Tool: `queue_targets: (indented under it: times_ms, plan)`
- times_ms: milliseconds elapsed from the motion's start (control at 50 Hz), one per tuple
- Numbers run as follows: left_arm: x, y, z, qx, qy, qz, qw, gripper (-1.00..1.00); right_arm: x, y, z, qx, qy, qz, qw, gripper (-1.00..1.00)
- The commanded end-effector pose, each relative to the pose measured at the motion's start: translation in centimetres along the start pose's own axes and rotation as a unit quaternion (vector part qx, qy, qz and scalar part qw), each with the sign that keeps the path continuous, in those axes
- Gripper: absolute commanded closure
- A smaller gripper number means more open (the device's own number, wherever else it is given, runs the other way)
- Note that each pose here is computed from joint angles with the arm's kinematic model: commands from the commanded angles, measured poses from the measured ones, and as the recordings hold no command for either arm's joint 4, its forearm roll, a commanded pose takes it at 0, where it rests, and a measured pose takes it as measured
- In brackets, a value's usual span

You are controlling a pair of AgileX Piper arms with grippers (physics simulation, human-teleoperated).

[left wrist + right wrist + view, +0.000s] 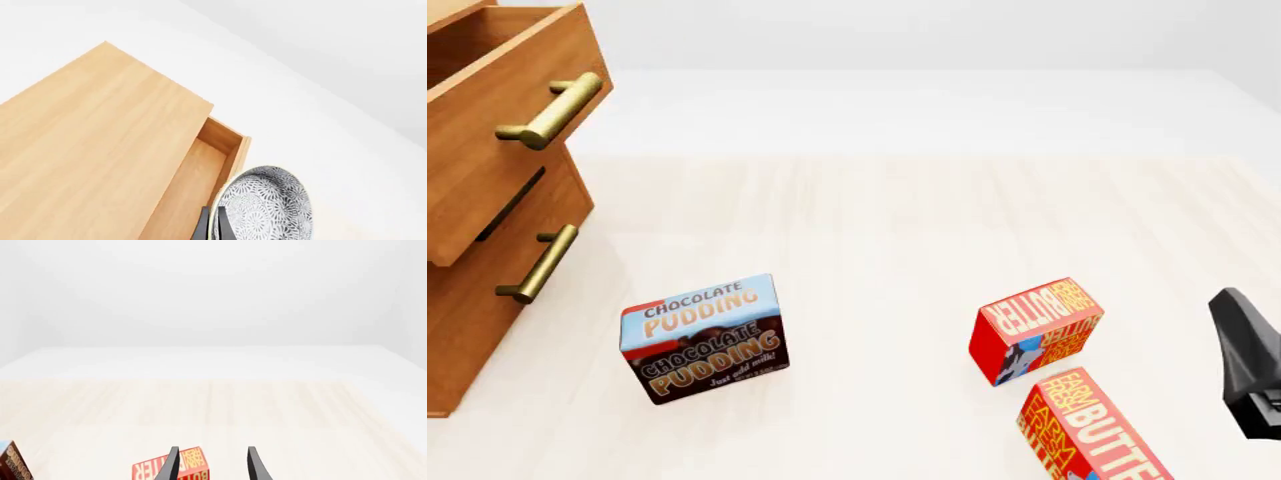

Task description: Put the bowl in the top drawer of the cabinet.

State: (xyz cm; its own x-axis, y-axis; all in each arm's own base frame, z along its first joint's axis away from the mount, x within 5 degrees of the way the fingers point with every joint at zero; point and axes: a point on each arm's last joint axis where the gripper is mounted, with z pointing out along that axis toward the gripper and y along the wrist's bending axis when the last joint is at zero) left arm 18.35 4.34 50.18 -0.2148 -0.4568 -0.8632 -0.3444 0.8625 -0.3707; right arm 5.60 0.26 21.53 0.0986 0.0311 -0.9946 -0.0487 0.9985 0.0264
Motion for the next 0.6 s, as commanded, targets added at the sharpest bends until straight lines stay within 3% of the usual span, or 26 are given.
queue_targets:
  times_ms: [20,320,600]
  plan:
    - [-0.3,1.1,0.2,-0.028,-0.005,-0.024,0.9993,1.0,0.0,0.0,0.0,0.0,-0.001,0.0,1.0,-1.0]
    - [-0.1,1.6,0.4,-0.041,0.001,-0.043,0.9982,1.0,0.0,0.0,0.0,-0.001,-0.001,0.0,1.0,-1.0]
    - [-1.2,2.5,1.0,-0.07,-0.002,-0.064,0.9955,1.0,0.0,0.0,0.0,-0.001,-0.001,0.0,1.0,-1.0]
